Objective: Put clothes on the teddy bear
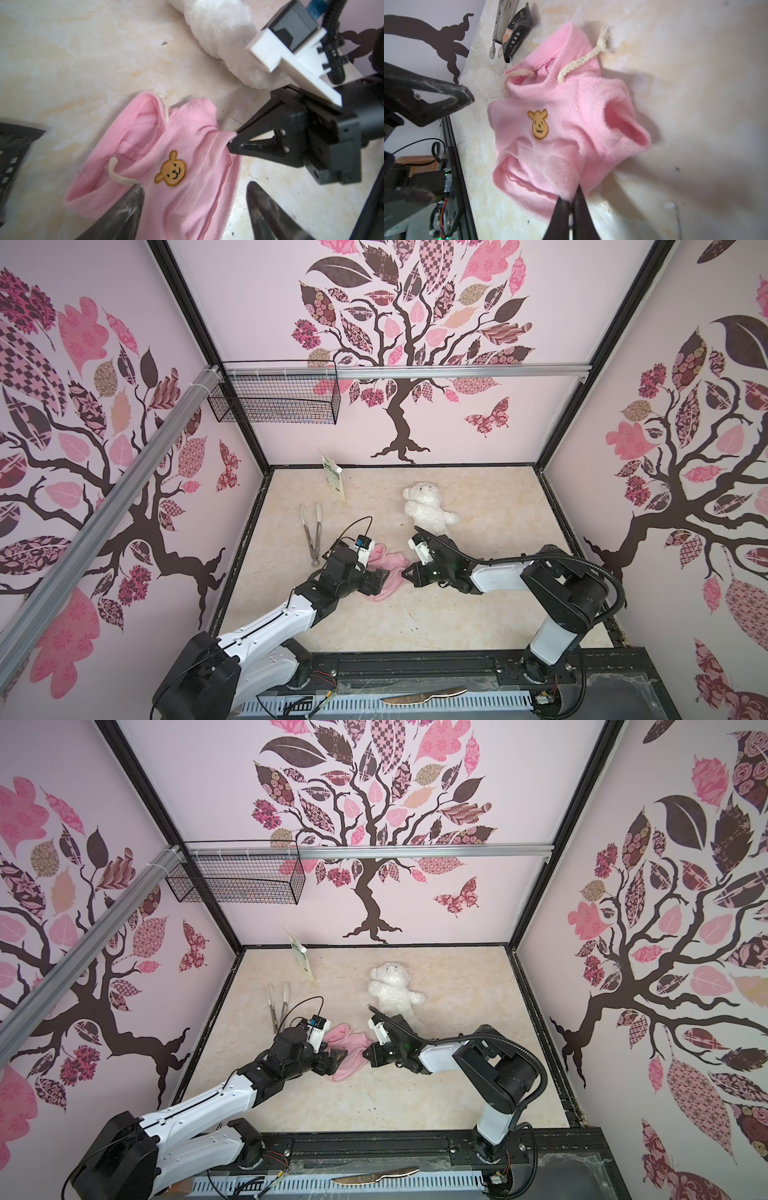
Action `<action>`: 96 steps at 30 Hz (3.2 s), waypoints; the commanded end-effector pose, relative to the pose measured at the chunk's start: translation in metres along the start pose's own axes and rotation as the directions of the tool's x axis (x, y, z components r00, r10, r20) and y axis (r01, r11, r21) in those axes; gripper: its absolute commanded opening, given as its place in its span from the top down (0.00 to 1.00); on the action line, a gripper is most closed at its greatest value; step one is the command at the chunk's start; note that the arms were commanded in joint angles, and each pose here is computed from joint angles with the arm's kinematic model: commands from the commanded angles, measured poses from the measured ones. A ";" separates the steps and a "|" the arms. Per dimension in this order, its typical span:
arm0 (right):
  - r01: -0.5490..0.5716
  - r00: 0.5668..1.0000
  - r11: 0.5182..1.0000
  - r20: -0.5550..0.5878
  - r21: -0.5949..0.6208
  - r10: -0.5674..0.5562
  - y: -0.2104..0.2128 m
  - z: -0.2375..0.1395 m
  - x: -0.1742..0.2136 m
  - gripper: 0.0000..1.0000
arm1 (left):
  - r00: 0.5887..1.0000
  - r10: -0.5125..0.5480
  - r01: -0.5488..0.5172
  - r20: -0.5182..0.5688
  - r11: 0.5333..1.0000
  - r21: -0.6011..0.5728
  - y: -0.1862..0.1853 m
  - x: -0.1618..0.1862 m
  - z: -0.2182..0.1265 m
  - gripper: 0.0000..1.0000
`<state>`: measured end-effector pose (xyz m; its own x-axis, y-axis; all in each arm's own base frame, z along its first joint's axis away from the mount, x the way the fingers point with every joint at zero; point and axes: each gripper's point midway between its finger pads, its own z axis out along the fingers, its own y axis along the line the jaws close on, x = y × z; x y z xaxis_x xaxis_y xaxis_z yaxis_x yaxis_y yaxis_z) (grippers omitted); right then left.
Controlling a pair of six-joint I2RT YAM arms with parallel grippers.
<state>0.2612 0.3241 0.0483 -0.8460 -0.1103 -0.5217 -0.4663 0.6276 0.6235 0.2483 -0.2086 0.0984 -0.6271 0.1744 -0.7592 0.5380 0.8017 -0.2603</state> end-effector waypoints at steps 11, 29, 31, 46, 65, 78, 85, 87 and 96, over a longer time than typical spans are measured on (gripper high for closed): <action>-0.016 1.000 0.987 0.011 -0.159 0.017 0.034 -0.024 -0.023 0.95 | 0.952 0.277 -0.281 -0.128 0.959 -0.018 -0.018 0.014 0.032 0.23; -0.027 1.000 0.985 -0.017 -0.172 0.025 0.036 -0.021 -0.029 0.95 | 0.929 0.313 -0.336 -0.198 0.937 -0.099 -0.005 0.020 0.048 0.44; -0.028 1.000 0.985 -0.017 -0.172 0.026 0.036 -0.021 -0.031 0.94 | 0.930 0.311 -0.337 -0.197 0.934 -0.115 -0.004 0.018 0.048 0.47; -0.029 0.999 0.991 -0.045 -0.131 0.023 0.024 -0.014 -0.023 0.93 | 0.949 0.284 -0.301 -0.137 0.945 -0.130 -0.006 0.007 0.038 0.75; 0.153 0.979 0.973 0.105 0.174 -0.173 0.015 -0.079 -0.064 0.23 | 0.998 -0.054 0.048 -0.027 0.983 -0.179 0.038 -0.009 0.020 1.00; -0.007 0.927 0.876 0.331 0.483 -0.176 -0.080 -0.126 -0.195 0.00 | 0.995 -0.099 0.100 0.015 0.984 -0.149 0.032 -0.028 0.020 1.00; -0.058 0.935 0.862 0.331 0.503 -0.130 -0.116 -0.098 -0.230 0.00 | 0.995 -0.095 0.099 0.037 0.987 -0.128 0.027 -0.037 0.016 1.00; -0.064 0.939 0.856 0.322 0.513 -0.123 -0.126 -0.089 -0.234 0.00 | 0.995 -0.094 0.098 0.035 0.987 -0.124 0.027 -0.037 0.016 1.00; -0.090 0.969 0.835 0.242 0.543 -0.053 -0.176 -0.033 -0.230 0.00 | 0.994 -0.101 0.104 0.035 0.989 -0.103 0.023 -0.038 0.016 1.00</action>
<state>0.5220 0.2150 0.1080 -0.6865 0.0555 -0.7250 -0.2022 0.9432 0.2636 0.2877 -0.2001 0.0943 -0.6844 0.1025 -0.7219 0.3952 0.8841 -0.2492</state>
